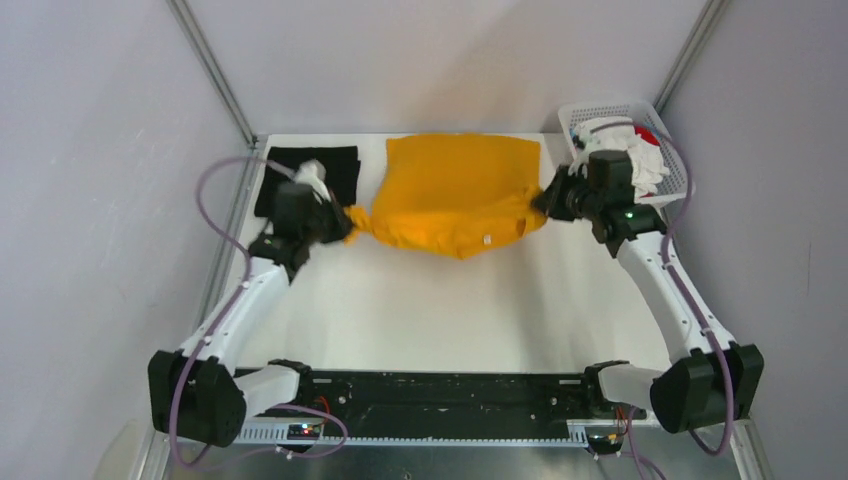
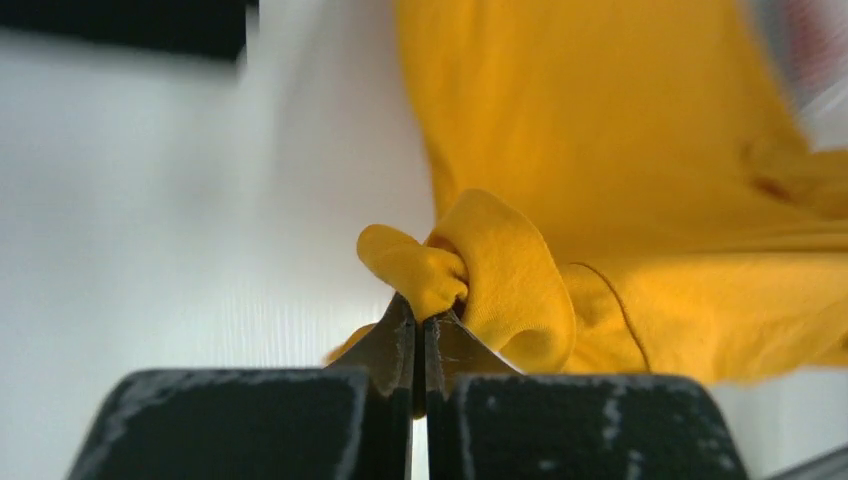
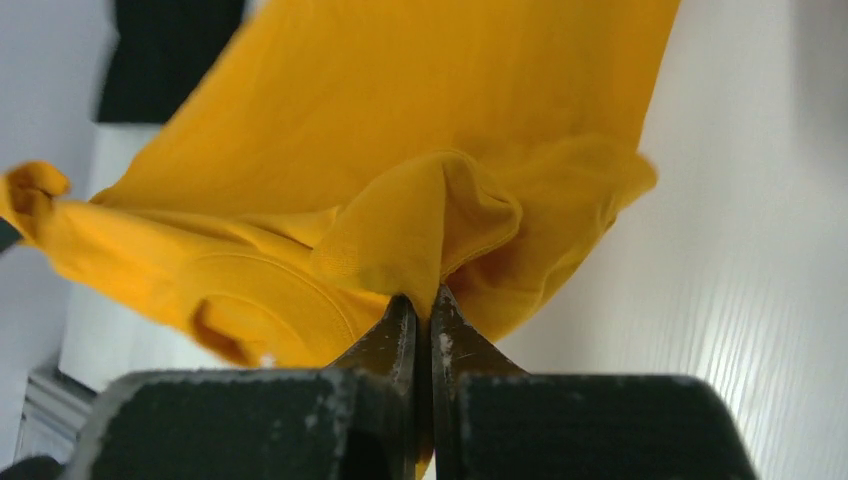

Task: Fold and stack the t-shirts
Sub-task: Flatten out the tshirt

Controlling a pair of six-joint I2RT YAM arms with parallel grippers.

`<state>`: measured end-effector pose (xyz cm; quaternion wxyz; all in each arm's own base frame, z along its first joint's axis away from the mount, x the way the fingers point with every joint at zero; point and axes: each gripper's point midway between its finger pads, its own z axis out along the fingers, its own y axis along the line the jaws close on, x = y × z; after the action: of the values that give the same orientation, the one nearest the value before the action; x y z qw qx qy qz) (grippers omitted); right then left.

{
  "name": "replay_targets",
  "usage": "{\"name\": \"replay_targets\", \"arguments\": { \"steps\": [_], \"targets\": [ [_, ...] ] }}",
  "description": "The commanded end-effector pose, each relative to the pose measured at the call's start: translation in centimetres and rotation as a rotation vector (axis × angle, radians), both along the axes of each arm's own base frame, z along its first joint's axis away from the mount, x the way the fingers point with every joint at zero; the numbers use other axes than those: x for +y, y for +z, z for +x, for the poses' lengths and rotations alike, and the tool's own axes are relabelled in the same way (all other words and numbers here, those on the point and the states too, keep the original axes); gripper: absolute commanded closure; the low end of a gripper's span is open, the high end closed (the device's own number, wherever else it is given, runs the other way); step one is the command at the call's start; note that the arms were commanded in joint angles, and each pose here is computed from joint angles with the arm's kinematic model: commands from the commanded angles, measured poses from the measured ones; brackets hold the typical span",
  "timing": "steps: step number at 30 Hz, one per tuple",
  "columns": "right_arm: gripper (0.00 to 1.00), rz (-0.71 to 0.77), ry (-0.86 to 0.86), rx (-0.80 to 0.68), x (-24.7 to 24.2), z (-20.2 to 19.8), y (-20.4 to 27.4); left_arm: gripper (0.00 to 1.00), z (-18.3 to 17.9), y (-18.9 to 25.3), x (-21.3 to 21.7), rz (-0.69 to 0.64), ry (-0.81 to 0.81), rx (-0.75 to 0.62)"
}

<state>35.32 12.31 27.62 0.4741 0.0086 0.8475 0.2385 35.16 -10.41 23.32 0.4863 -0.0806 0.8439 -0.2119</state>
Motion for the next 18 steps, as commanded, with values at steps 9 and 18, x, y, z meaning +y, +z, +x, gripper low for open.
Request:
{"name": "replay_targets", "arguments": {
  "steps": [9,18],
  "targets": [
    [0.8,-0.232,-0.386,0.504,-7.5,-5.9,-16.7,0.93,-9.5,-15.3,-4.2,-0.04,-0.041,0.26],
    [0.08,-0.348,-0.655,0.429,-11.7,-10.2,-13.2,0.03,-17.7,-14.0,-8.1,-0.204,-0.239,0.219]
  ]
}}
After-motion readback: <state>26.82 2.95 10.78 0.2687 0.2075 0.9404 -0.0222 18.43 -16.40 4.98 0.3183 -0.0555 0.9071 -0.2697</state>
